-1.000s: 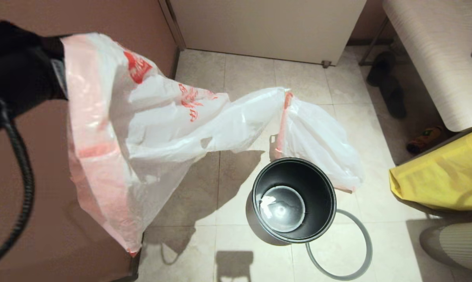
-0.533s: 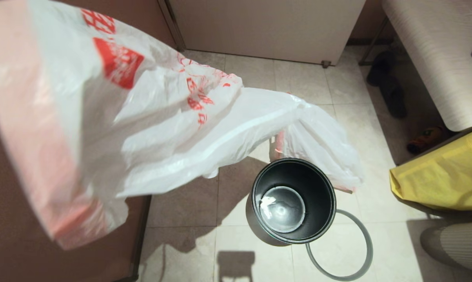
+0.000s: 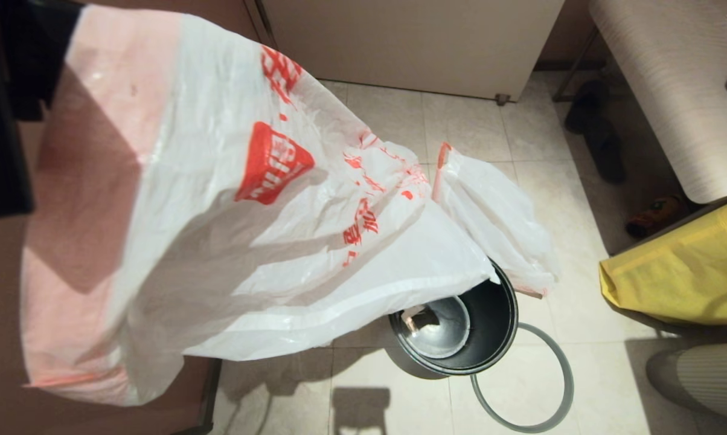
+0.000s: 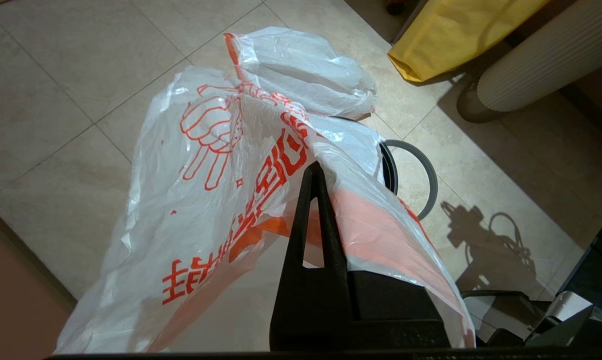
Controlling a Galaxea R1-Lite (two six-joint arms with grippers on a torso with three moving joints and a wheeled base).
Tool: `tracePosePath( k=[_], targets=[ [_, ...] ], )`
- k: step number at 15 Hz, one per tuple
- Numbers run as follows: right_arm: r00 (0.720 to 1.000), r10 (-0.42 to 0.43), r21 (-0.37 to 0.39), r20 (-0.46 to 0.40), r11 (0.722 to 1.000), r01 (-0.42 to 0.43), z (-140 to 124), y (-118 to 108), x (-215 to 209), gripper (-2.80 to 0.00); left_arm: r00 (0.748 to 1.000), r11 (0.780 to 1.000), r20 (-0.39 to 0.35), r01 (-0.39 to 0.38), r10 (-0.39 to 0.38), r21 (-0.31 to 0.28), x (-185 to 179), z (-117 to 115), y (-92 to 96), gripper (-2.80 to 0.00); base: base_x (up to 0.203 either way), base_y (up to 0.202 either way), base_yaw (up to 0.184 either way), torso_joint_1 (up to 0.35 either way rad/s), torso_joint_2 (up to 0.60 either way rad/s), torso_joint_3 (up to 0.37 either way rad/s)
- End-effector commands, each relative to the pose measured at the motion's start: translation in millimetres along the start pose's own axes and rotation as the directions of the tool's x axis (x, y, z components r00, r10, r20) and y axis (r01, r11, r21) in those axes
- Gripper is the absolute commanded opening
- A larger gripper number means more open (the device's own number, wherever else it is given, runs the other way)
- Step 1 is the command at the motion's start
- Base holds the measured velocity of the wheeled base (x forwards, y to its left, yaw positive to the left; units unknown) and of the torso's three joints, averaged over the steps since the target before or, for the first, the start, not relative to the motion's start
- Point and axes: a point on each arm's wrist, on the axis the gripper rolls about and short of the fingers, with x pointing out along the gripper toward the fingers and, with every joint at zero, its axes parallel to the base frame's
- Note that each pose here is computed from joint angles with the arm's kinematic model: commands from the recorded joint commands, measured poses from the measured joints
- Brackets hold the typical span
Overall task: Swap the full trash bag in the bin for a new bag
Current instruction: Put the new garbage bag on the trash can
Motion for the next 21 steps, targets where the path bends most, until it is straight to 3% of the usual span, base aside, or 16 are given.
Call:
tracePosePath(
  k=[1, 10, 15, 18, 21],
  targets=[
    [1.0, 0.0, 0.002, 0.0, 1.0, 0.0, 0.1, 0.0, 0.1, -2.8, 0.998, 0.999, -0.057, 0.006, -0.004, 0.04, 34.5, -0.4, -24.2, -2.8, 0.0, 0.0, 0.0, 0.0, 0.0, 0.0],
    [1.0, 0.002, 0.003, -0.002, 1.0, -0.002, -0.1, -0.1, 0.1, -2.8, 1.0, 1.0, 0.005, -0.025, 0.025, -0.004, 76.5, 35.1, -47.1, -2.8, 0.0, 0.0, 0.0, 0.0, 0.0, 0.0],
    [1.0, 0.013, -0.016, 0.002, 1.0, -0.013, 0.5, -0.2, 0.1, -2.8, 0.996, 1.0, -0.092, -0.015, 0.014, -0.016, 111.9, 19.1, -65.5, -2.8, 0.0, 0.0, 0.0, 0.0, 0.0, 0.0],
    [0.994, 0.03, 0.072, 0.109, 0.997, -0.038, 44.1, 2.3, -10.7, -2.8, 0.984, 0.999, -0.179, 0.01, -0.016, -0.031, 121.9, 7.2, -72.8, -2.8, 0.0, 0.0, 0.0, 0.0, 0.0, 0.0],
    [0.999, 0.042, 0.148, 0.014, 0.988, -0.043, 83.3, 5.4, 10.2, -2.8, 0.984, 1.0, -0.175, 0.01, -0.011, -0.004, 116.1, 9.8, -68.5, -2.8, 0.0, 0.0, 0.0, 0.0, 0.0, 0.0]
  ],
)
